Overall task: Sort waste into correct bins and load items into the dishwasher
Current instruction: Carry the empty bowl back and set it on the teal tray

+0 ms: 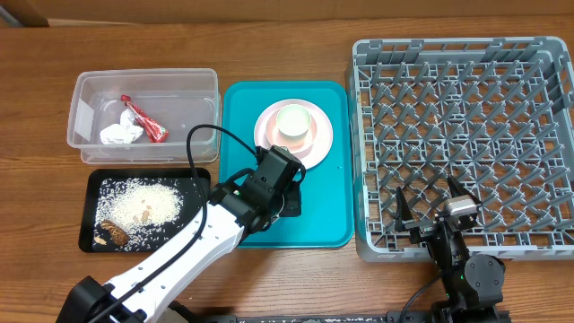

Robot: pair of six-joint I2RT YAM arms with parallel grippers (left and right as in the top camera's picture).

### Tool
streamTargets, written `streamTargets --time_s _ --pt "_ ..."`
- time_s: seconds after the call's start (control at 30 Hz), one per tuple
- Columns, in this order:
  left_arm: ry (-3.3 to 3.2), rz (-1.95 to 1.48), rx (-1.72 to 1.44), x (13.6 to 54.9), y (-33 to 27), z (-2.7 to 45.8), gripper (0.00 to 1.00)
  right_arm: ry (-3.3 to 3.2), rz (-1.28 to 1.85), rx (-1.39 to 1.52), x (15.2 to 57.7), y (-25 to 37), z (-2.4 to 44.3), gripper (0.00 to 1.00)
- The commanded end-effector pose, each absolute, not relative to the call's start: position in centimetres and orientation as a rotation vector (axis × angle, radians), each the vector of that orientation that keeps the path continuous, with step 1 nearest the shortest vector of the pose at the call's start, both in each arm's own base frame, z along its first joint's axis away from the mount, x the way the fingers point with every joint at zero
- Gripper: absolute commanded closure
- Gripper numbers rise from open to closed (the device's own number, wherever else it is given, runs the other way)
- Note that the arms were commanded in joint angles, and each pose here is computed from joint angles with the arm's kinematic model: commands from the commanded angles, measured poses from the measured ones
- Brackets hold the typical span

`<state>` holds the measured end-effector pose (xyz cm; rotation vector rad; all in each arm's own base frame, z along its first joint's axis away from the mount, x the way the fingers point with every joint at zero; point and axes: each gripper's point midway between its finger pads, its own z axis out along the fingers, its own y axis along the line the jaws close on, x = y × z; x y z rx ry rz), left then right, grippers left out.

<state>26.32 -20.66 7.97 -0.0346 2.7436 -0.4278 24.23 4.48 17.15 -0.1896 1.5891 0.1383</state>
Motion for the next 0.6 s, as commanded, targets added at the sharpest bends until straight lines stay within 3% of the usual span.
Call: streamTargets --time_s 0.0,0.1,0.23,0.57 --pt "2.724 -0.451 -0.046 26.5 -21.0 8.7 0.76 1.582 0.135 -0.186 24.2 4.4 17.0 0.00" --pt "2.724 -0.463 -0.044 26.5 -21.1 8.8 0.62 1.582 0.135 -0.186 24.2 4.4 17.0 0.00" --pt "2.705 -0.476 -0.036 27.1 -21.5 9.8 0.51 1.582 0.135 -0.186 24.2 4.4 17.0 0.00" --pt "2.539 -0.440 0.157 30.5 -22.5 16.7 0.47 1.582 0.135 -0.186 24.2 4.4 17.0 0.00"
